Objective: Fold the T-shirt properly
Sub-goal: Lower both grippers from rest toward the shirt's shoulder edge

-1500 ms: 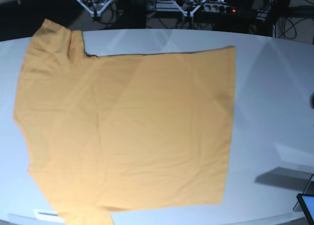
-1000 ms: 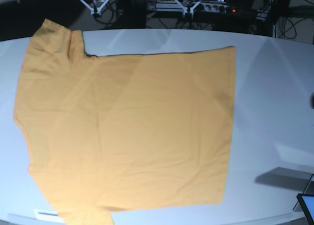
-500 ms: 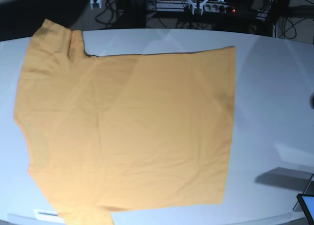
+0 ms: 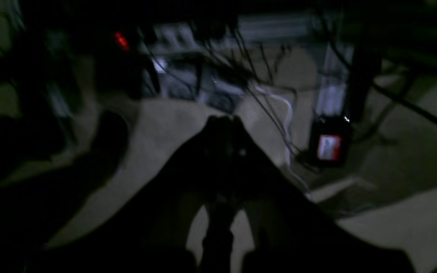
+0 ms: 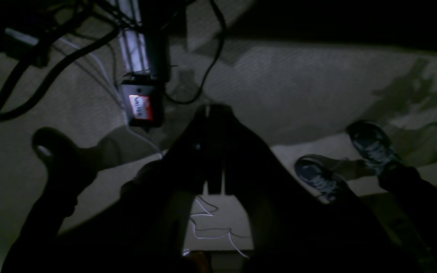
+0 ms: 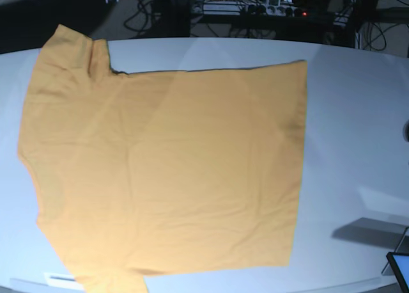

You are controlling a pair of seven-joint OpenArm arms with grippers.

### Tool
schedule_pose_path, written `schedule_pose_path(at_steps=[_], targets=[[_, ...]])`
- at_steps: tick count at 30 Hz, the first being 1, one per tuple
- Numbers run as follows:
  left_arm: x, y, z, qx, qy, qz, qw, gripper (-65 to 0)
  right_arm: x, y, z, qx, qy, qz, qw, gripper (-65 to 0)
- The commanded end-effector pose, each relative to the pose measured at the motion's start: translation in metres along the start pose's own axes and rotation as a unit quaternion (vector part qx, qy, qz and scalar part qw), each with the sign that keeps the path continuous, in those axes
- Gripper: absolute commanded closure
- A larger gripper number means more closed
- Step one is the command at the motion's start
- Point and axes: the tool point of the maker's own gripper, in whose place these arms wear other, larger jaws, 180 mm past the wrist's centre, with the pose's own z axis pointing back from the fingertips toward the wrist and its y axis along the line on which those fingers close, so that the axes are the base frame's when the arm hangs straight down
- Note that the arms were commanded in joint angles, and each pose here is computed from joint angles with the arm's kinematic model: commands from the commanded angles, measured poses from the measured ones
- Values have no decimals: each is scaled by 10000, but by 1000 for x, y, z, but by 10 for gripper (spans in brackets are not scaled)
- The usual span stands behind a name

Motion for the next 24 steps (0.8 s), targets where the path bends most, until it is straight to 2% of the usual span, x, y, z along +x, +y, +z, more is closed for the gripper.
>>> schedule_pose_path(at_steps=[1,7,14,24], targets=[[-16,0,5,0,136,-36,9999,0,-12,-5,3,-45,74,3,10000,0],[-23,1,10,6,150,-38,9999,0,-17,-4,8,-47,4,12,10000,0],[2,7,30,62,-398,-157,9991,0,-17,-4,18,-48,-203,41,9998,0],[40,30,65,224,-1148,-366,9925,0,0,-14,45,-128,-798,158,9966,0]])
